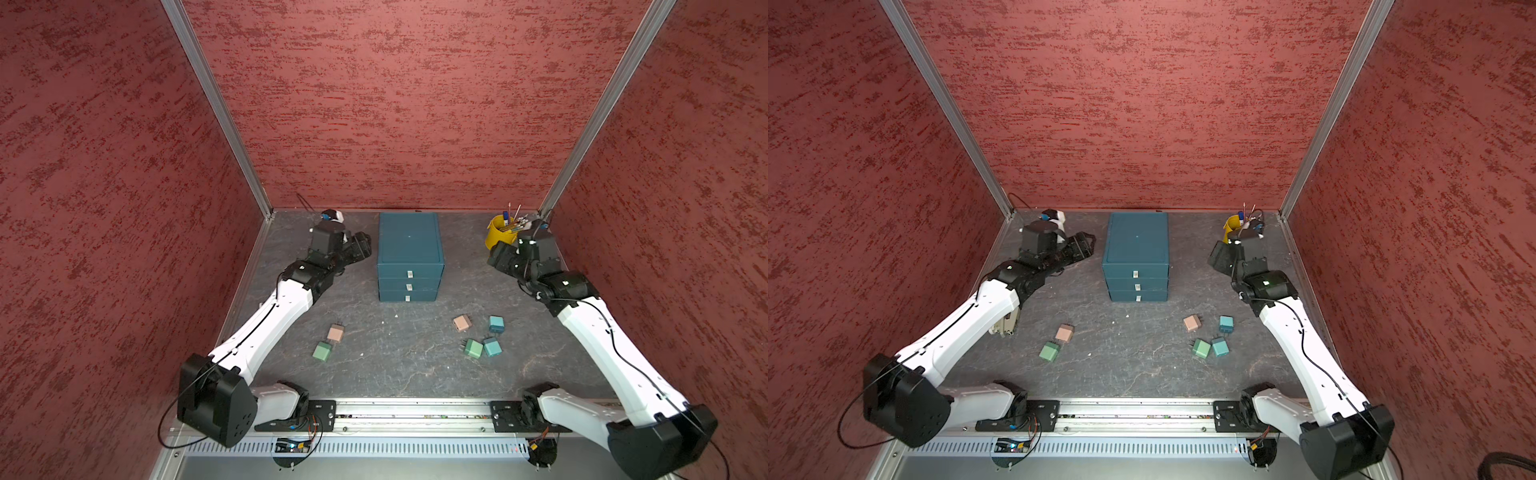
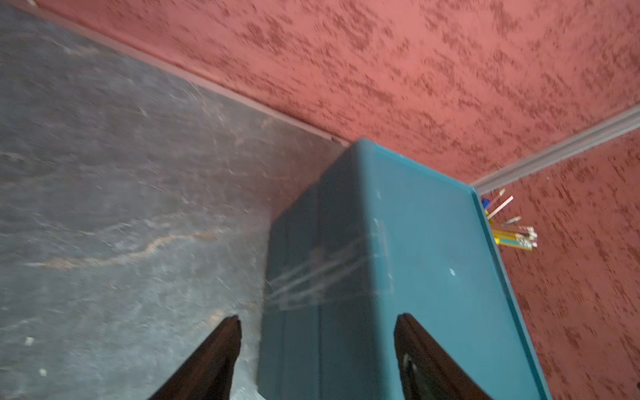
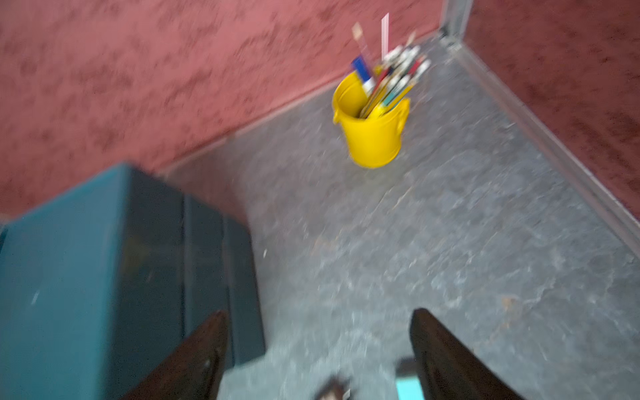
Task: Place the plugs into the drawer by color
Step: Open the drawer in the storage box.
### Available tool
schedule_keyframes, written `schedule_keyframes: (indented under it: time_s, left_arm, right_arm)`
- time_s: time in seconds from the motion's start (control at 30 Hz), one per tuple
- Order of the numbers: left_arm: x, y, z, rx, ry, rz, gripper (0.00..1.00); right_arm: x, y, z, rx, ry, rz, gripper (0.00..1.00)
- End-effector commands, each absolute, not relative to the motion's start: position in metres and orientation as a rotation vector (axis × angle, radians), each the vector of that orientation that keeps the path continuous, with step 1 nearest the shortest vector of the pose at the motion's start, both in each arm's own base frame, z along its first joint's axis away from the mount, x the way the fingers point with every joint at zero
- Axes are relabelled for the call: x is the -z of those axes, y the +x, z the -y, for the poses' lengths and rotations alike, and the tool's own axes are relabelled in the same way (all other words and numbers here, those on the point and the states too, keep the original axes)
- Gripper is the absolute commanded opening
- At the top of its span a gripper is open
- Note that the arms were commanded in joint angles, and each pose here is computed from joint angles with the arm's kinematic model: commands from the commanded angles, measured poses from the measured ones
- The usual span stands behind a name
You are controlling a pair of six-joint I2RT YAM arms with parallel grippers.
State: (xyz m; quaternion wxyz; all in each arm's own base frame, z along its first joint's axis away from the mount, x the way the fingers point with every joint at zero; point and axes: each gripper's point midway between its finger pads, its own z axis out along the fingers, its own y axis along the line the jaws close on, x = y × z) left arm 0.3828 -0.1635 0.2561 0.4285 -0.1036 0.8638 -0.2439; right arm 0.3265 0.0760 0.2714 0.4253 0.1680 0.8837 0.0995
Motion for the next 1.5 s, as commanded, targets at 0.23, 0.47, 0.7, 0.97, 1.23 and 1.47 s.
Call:
schedule_keyframes:
  time_s: [0.23,0.47,0.7,0.97,1.23,1.47]
  left_arm:
    - [-0.289,0.382,0.217,0.661,-0.126,-2.227,0.72]
    - [-0.255,0.376,0.219,0.615,-0.123,-2.375,0.62]
    - [-0.230,0.368,0.217,0.615,-0.146,-2.425,0.60]
    - [-0.234,0.365,0.215,0.624,-0.142,-2.400,0.59]
    - [-0.226,0.375,0.216,0.617,-0.148,-2.405,0.53]
    - [-0.214,0.383,0.217,0.618,-0.170,-2.420,0.48]
  right_arm:
    - [-0.290,0.258,-0.262,-0.526,-0.121,-2.404,0.70]
    - [-0.273,0.254,-0.318,-0.649,-0.142,-2.420,0.65]
    - [-0.231,0.285,-0.314,-0.498,-0.072,-2.441,0.62]
    - [-0.214,0.308,-0.309,-0.494,-0.015,-2.470,0.53]
    - [-0.212,0.320,-0.315,-0.517,-0.011,-2.459,0.40]
    - [-0.217,0.329,-0.315,-0.490,-0.007,-2.440,0.27]
